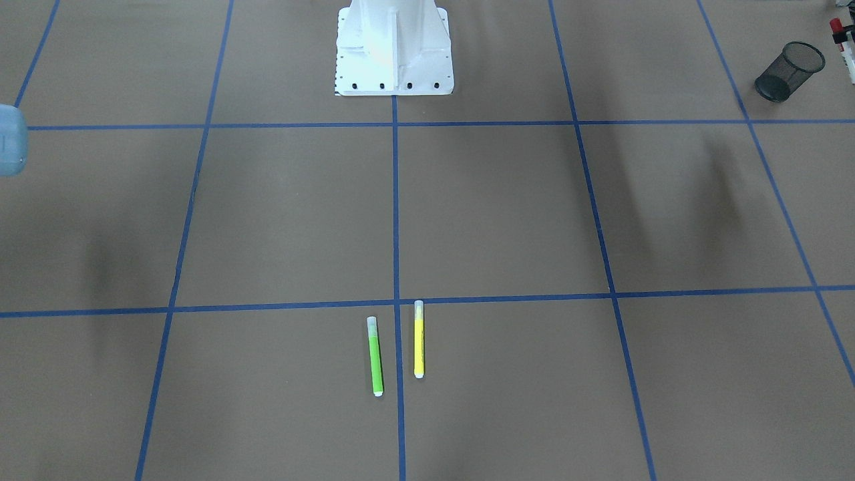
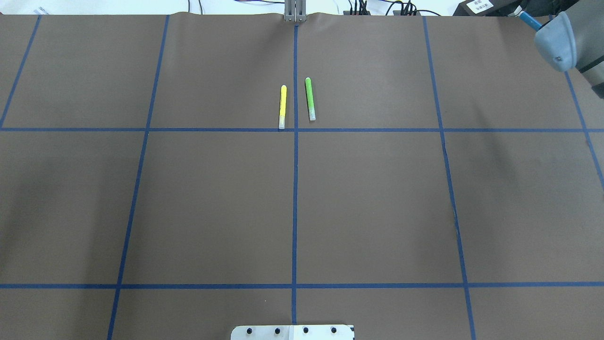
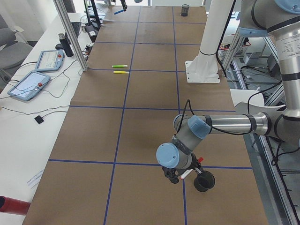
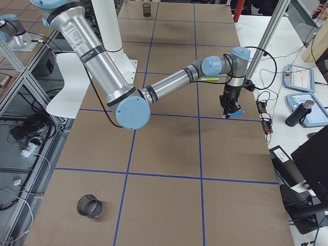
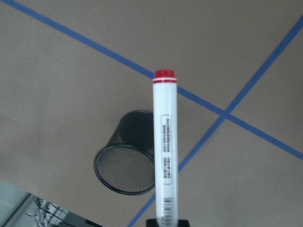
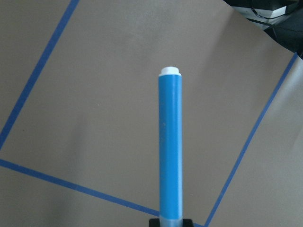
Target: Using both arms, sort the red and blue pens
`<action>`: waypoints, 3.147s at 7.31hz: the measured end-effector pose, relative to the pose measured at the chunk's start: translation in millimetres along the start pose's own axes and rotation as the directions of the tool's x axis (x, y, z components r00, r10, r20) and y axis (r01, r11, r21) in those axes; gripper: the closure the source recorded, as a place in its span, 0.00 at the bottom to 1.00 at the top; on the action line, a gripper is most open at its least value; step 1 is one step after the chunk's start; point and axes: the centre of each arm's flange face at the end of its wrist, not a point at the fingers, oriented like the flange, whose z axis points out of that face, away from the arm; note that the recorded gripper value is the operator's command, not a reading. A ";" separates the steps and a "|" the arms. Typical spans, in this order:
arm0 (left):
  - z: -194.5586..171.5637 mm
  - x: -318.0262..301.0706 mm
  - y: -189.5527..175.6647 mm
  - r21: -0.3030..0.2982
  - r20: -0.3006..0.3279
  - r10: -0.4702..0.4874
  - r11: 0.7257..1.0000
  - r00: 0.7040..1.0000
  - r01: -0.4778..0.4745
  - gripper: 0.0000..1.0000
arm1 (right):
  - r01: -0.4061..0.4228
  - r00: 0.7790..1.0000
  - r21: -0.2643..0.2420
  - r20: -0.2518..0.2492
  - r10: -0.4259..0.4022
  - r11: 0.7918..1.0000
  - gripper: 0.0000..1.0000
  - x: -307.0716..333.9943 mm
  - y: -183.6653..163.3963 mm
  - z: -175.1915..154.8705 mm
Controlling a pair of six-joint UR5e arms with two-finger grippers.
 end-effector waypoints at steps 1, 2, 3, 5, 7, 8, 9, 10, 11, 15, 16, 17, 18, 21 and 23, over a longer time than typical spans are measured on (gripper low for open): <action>3.9 -14.6 10.4 -0.038 -0.060 -0.078 0.996 0.995 0.076 1.00 | 0.004 1.000 -0.005 0.003 -0.004 1.000 1.00 7.6 8.7 3.8; 6.2 -25.8 18.5 -0.074 -0.111 -0.150 0.987 0.982 0.142 1.00 | 0.024 1.000 -0.010 0.003 -0.024 1.000 1.00 14.9 15.6 6.9; 10.6 -33.5 19.6 -0.108 -0.148 -0.203 0.976 0.968 0.188 1.00 | 0.038 0.999 -0.011 0.002 -0.038 0.999 1.00 19.8 19.3 7.4; 31.3 -54.5 4.6 -0.182 -0.207 -0.300 0.947 0.931 0.264 1.00 | 0.044 0.999 -0.011 0.000 -0.044 0.999 1.00 23.9 25.1 9.0; 45.8 -68.1 -4.7 -0.218 -0.233 -0.348 0.929 0.908 0.300 1.00 | 0.046 0.999 -0.007 0.001 -0.046 0.999 1.00 23.5 28.1 7.3; 49.5 -71.6 -7.2 -0.227 -0.237 -0.360 0.924 0.902 0.308 1.00 | 0.047 0.999 -0.005 0.001 -0.047 0.999 1.00 23.4 31.4 7.4; 53.0 -75.2 -9.2 -0.236 -0.240 -0.371 0.919 0.897 0.317 0.95 | 0.048 0.999 -0.003 0.001 -0.048 0.999 1.00 23.5 36.1 7.6; 56.4 -78.4 -11.3 -0.245 -0.242 -0.382 0.913 0.892 0.325 0.01 | 0.046 0.999 -0.003 0.002 -0.046 0.999 1.00 24.0 39.3 7.9; 59.4 -81.4 -13.6 -0.252 -0.246 -0.392 0.909 0.887 0.332 0.00 | 0.044 0.999 -0.006 0.002 -0.044 0.999 1.00 25.3 42.1 9.6; 56.9 -79.5 -19.6 -0.247 -0.253 -0.388 0.912 0.886 0.328 0.00 | 0.014 1.000 -0.060 0.005 -0.014 0.998 1.00 42.3 64.2 24.2; 52.1 -75.0 -20.7 -0.238 -0.255 -0.378 0.917 0.890 0.321 0.00 | 0.025 1.000 -0.070 0.003 -0.025 0.997 1.00 52.3 71.7 25.5; 43.0 -66.4 -22.7 -0.222 -0.260 -0.360 0.925 0.896 0.307 0.00 | 0.042 0.999 -0.083 0.004 -0.042 0.996 1.00 63.3 80.0 26.7; 27.2 -50.5 -26.8 -0.194 -0.280 -0.330 0.939 0.902 0.284 0.00 | 0.052 0.999 -0.108 0.012 -0.051 0.993 1.00 76.2 92.5 30.7; -55.1 30.5 -50.6 -0.010 -0.342 -0.119 0.992 0.932 0.123 0.00 | -0.022 0.998 -0.222 0.055 0.035 0.975 1.00 117.7 174.1 69.3; -117.8 92.3 -55.4 0.123 -0.323 0.047 0.992 0.945 -0.007 0.00 | -0.042 0.993 -0.307 0.092 0.074 0.951 1.00 136.2 267.4 113.0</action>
